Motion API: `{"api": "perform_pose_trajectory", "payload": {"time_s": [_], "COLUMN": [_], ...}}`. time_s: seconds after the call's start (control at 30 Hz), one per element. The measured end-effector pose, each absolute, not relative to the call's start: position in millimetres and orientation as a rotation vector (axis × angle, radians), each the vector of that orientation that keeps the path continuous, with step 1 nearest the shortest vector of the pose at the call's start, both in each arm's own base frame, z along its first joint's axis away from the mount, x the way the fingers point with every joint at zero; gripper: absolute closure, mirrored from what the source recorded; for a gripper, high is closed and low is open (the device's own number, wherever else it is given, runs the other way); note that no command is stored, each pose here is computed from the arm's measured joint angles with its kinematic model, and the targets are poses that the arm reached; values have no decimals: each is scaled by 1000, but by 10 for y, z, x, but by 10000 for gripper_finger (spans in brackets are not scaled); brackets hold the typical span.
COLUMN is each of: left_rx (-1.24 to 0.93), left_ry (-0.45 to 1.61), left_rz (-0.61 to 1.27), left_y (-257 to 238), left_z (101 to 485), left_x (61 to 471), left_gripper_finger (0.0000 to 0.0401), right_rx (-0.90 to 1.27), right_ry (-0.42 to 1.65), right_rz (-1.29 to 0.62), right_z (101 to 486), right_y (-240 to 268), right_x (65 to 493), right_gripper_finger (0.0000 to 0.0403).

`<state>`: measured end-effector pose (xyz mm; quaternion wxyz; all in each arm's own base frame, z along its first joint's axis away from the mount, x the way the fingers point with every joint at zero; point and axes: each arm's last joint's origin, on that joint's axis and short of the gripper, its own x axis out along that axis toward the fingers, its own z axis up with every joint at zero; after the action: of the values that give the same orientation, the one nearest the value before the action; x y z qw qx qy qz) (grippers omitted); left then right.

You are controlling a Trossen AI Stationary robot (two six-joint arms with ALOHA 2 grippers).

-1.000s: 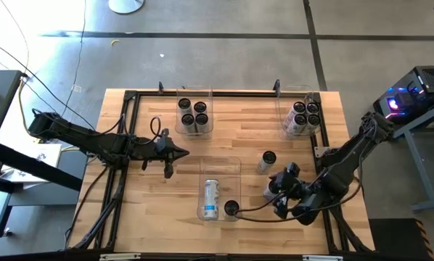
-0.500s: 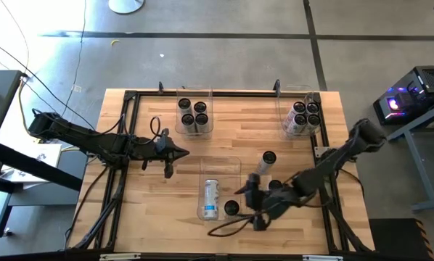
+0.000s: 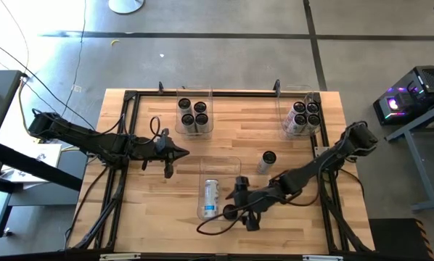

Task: Sort soda cans
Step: Adjust the white/blue soda cans

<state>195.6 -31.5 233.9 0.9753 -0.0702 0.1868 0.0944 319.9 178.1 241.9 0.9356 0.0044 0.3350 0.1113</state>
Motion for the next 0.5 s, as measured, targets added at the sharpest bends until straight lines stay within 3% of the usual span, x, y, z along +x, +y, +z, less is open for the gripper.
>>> {"api": "perform_pose_trajectory", "payload": {"time_s": [0.5], "left_rx": [-142], "left_ry": [378], "left_rz": [190], "left_y": [-315], "left_z": [2339], "left_x": [1955], "left_gripper_finger": [400], "right_rx": [-6], "right_ry": [613], "right_rz": [211], "right_z": [2552], "right_y": [1787], "right_x": [3144], "right_gripper_finger": [69]}}
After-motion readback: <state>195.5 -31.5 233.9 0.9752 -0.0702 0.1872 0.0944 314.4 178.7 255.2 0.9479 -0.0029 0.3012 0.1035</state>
